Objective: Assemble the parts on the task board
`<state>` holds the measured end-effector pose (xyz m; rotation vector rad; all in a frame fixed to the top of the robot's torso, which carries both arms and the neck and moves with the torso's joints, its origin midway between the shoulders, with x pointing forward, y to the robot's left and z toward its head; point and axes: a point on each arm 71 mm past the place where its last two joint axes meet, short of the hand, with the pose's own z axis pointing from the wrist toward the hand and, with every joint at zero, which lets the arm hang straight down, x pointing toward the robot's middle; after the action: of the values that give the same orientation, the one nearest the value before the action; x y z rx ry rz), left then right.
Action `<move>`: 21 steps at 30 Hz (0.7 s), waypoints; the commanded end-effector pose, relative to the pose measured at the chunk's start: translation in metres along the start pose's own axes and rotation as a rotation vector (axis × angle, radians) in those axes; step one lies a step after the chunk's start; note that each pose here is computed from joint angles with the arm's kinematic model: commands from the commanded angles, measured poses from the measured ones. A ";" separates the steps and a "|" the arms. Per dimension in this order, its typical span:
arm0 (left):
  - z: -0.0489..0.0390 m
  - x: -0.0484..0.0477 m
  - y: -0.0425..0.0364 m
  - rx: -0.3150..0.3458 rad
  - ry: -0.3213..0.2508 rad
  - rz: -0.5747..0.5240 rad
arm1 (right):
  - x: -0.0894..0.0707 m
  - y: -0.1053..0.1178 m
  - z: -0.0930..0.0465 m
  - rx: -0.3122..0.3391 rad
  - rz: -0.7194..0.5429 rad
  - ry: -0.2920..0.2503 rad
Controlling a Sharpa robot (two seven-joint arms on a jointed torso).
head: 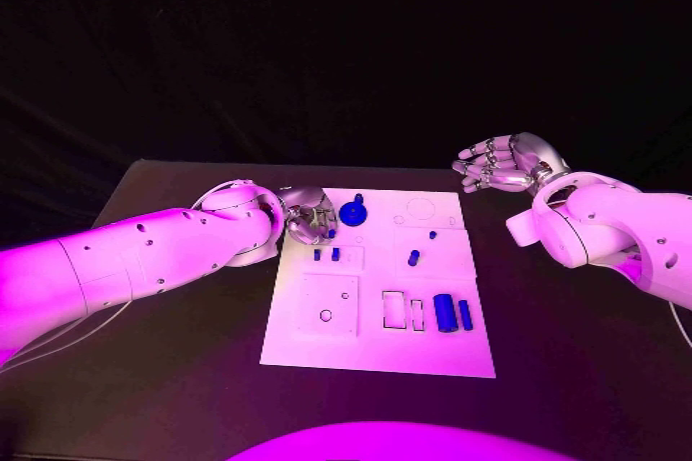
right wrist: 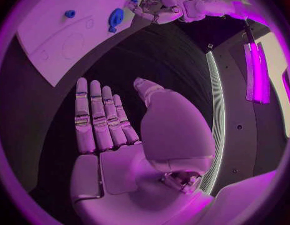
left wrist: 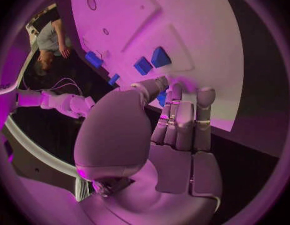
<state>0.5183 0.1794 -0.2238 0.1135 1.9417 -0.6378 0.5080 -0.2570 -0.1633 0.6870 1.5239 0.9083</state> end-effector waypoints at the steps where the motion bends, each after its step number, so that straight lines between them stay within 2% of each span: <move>1: -0.0011 -0.0009 -0.0010 0.011 -0.012 -0.014 | 0.000 0.001 0.000 -0.015 -0.002 0.004; 12: -0.0037 -0.0020 -0.0006 0.023 -0.027 -0.021 | 0.000 0.000 0.000 -0.014 -0.002 0.003; 21: -0.0112 -0.0090 0.0106 -0.002 -0.034 -0.026 | -0.001 -0.002 0.000 -0.007 -0.005 0.003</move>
<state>0.5175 0.1957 -0.2178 0.0784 1.9156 -0.6370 0.5085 -0.2593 -0.1644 0.6904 1.5230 0.9024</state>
